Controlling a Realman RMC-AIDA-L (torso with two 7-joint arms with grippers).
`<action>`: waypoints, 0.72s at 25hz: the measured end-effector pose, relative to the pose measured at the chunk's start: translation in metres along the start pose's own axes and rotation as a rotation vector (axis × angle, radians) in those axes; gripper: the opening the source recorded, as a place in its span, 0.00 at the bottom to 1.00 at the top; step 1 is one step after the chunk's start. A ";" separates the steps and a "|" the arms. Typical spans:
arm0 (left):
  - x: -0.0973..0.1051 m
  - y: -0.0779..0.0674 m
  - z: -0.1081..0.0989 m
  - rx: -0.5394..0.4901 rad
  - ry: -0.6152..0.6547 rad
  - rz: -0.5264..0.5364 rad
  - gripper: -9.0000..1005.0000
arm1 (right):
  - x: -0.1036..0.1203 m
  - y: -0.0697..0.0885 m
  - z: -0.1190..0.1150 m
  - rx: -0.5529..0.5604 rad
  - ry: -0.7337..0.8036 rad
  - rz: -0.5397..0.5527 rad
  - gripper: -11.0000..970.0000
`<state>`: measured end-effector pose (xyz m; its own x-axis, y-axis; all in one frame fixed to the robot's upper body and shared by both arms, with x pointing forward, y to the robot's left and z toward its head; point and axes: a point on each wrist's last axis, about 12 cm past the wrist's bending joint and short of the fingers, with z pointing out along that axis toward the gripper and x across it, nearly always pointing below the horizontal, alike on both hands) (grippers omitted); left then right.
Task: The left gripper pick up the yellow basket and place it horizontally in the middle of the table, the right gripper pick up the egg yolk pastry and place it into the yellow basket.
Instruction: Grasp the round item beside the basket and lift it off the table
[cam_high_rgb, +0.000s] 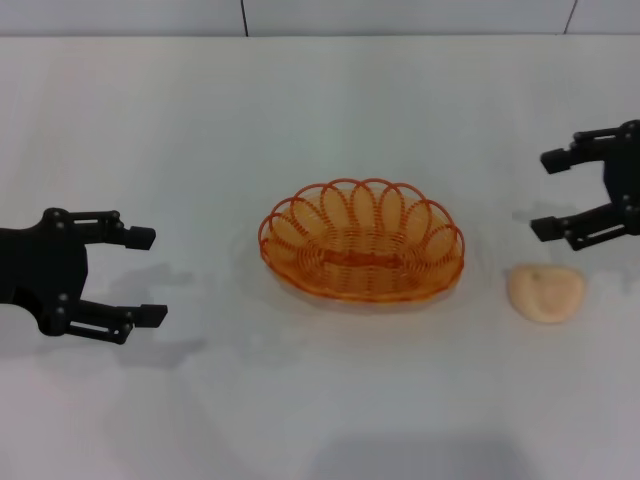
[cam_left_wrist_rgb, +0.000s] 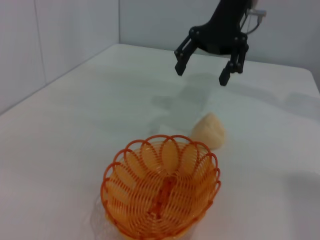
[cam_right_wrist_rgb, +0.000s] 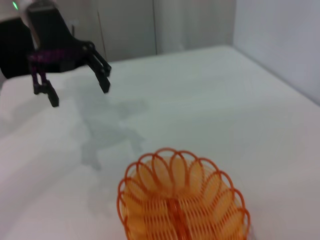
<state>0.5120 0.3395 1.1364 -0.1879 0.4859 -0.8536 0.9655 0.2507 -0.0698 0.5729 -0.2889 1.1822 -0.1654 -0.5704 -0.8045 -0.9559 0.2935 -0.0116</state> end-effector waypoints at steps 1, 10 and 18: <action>0.000 0.000 0.000 0.003 0.003 0.000 0.87 | -0.003 -0.001 -0.003 0.002 0.023 0.006 0.90; 0.001 -0.001 0.002 0.016 0.014 0.009 0.87 | -0.037 -0.009 0.002 -0.028 0.277 0.050 0.90; 0.001 -0.002 0.009 0.021 0.013 0.038 0.87 | -0.037 -0.003 0.028 -0.047 0.498 0.087 0.86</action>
<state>0.5113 0.3322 1.1311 -0.1534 0.5055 -0.8491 0.9756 0.2140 -0.0489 0.5888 -0.2473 1.1960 -0.3294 -0.8455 -0.4203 -0.9415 0.3276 0.0788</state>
